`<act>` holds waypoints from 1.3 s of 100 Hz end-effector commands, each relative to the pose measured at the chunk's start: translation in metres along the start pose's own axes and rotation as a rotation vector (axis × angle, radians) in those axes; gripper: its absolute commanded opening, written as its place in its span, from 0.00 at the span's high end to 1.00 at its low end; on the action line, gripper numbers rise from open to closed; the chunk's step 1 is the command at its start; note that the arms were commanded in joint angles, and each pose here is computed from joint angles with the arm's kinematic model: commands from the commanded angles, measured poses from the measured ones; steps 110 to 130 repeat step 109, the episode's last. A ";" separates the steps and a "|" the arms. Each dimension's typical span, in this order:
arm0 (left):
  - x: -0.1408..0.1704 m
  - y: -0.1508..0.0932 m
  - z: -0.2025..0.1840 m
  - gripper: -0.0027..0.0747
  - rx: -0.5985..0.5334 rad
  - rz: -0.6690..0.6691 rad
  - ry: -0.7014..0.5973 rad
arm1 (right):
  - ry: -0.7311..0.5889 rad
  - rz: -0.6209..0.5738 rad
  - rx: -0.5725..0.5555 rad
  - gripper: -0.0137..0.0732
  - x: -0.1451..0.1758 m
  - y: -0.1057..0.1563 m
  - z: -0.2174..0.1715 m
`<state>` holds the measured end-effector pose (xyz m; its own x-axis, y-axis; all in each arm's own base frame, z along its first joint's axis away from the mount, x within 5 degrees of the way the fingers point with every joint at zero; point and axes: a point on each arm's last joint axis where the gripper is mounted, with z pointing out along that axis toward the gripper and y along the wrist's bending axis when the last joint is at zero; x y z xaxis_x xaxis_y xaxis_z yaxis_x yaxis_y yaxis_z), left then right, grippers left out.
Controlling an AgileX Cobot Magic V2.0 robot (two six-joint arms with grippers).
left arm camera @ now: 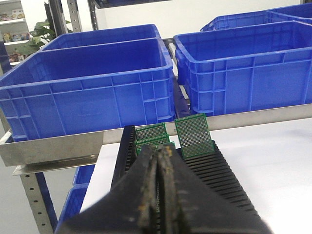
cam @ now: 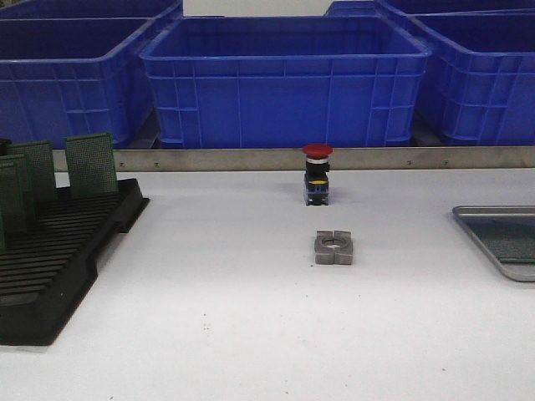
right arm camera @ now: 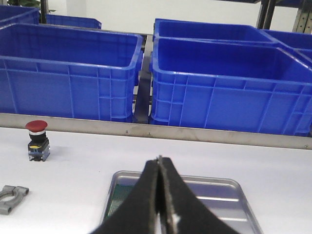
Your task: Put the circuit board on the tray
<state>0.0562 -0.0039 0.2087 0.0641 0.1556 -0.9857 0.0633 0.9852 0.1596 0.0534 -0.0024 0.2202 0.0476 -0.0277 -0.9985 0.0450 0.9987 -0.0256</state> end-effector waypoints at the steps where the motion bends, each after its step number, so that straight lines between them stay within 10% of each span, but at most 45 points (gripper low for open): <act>1: 0.004 -0.002 -0.002 0.99 -0.001 -0.016 -0.075 | -0.129 0.009 -0.004 0.92 -0.005 0.000 -0.001; 130: 0.004 -0.002 -0.002 0.99 -0.001 -0.016 -0.075 | -0.145 0.045 -0.009 0.92 0.007 0.001 0.000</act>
